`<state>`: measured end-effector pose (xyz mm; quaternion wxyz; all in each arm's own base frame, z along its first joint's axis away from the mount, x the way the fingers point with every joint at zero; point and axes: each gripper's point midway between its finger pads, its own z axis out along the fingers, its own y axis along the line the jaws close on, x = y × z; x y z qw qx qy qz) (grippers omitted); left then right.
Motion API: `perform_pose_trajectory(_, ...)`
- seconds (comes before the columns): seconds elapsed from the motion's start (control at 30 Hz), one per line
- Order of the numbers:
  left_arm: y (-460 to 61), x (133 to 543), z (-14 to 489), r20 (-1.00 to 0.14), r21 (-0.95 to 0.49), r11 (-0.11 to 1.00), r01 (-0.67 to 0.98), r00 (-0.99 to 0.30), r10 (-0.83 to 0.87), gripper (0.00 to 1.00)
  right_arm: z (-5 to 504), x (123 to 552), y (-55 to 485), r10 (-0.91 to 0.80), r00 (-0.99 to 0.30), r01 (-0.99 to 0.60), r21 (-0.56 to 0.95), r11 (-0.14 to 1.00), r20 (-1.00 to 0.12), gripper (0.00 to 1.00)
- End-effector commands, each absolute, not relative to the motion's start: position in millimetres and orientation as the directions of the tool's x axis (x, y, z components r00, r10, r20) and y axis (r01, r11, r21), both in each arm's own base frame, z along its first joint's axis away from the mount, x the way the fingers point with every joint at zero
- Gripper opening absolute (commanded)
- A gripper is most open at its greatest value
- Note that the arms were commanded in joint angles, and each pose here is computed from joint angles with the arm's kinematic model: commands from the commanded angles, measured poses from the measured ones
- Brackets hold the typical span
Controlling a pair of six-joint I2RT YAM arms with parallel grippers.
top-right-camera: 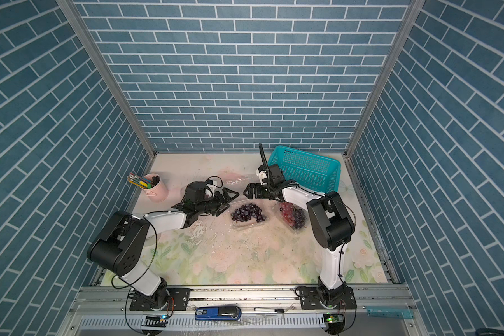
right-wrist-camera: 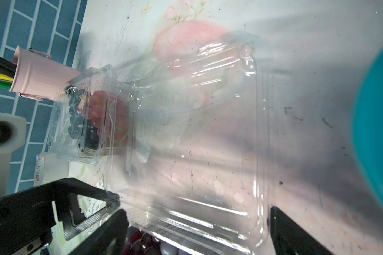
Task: Pack grapes into containers
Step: Close the packing box at the center of the board.
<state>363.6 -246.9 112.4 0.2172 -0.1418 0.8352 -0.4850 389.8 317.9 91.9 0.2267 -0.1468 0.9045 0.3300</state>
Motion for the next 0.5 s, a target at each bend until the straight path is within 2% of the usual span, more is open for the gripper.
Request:
perform_pose_trajectory(0.0, -248.7, 364.3, 135.4, -0.292, -0.869, 0.492, 0.048, -0.852, -0.434, 1.0, 117.0, 383.9, 326.0, -0.156, -0.803, -0.508, 0.524, 0.684, -0.576, 0.99)
perform_pose_trajectory(0.47, -243.8, 358.0, 139.0, -0.298, -0.864, 0.5, 0.052, -0.854, -0.426, 1.0, 113.3, 381.8, 329.5, -0.176, -0.774, -0.56, 0.526, 0.641, -0.608, 0.99)
